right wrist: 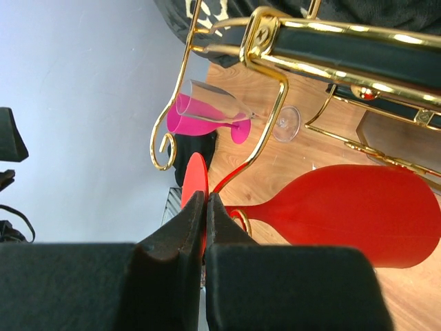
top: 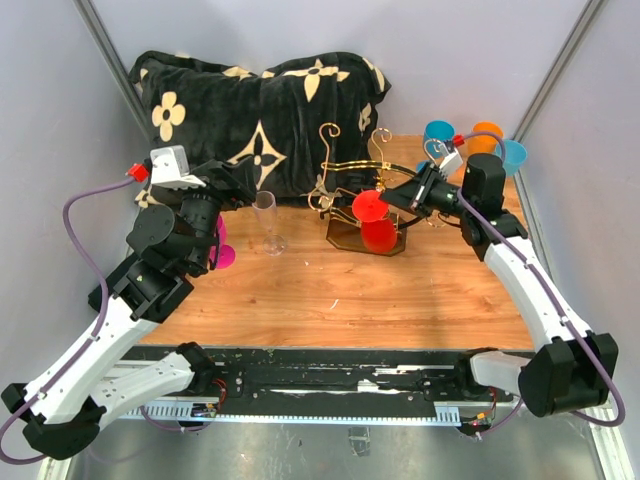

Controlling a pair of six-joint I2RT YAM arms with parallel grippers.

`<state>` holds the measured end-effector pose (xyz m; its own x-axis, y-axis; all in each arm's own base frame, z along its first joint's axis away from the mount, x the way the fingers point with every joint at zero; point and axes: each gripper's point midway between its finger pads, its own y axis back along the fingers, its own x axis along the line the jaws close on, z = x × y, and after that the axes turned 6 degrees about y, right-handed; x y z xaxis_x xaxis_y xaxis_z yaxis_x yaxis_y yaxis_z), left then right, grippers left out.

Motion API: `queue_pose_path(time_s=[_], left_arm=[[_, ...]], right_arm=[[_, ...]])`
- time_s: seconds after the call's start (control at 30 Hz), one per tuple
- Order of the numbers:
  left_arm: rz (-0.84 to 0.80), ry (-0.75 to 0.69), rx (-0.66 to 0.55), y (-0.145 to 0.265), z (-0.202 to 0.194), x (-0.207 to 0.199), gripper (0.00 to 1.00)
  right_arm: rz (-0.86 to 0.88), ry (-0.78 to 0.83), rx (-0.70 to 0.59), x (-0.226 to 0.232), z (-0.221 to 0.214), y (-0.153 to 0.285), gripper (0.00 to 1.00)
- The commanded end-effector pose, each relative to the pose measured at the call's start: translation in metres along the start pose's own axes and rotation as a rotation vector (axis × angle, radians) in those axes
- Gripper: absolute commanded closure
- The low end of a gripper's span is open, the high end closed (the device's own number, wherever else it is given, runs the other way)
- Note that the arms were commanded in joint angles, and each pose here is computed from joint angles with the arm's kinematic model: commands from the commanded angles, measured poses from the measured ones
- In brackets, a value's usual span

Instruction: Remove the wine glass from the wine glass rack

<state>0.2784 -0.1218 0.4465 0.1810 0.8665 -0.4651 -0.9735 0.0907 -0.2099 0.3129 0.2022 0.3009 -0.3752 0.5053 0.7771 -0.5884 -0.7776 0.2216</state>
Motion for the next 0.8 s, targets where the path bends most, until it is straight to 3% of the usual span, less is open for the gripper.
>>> queue_pose_path(time_s=[0.0,0.37,0.6,0.77], left_arm=[[-0.011,0.016,-0.01,0.003,0.008,-0.003,0.19],[0.001,0.016,0.018,0.007,0.011,-0.001,0.19],[-0.004,0.021,0.036,0.009,0.007,-0.002,0.19],[-0.009,0.016,0.066,0.01,0.006,-0.004,0.14]], right_arm=[[0.034,0.089,-0.114,0.019,0.038,0.003,0.99],[-0.096,0.196,-0.235,0.015,0.073,0.052,0.99],[0.0,0.217,-0.182,0.036,0.05,0.067,0.99],[0.087,0.379,-0.17,0.074,0.035,0.09,0.99]])
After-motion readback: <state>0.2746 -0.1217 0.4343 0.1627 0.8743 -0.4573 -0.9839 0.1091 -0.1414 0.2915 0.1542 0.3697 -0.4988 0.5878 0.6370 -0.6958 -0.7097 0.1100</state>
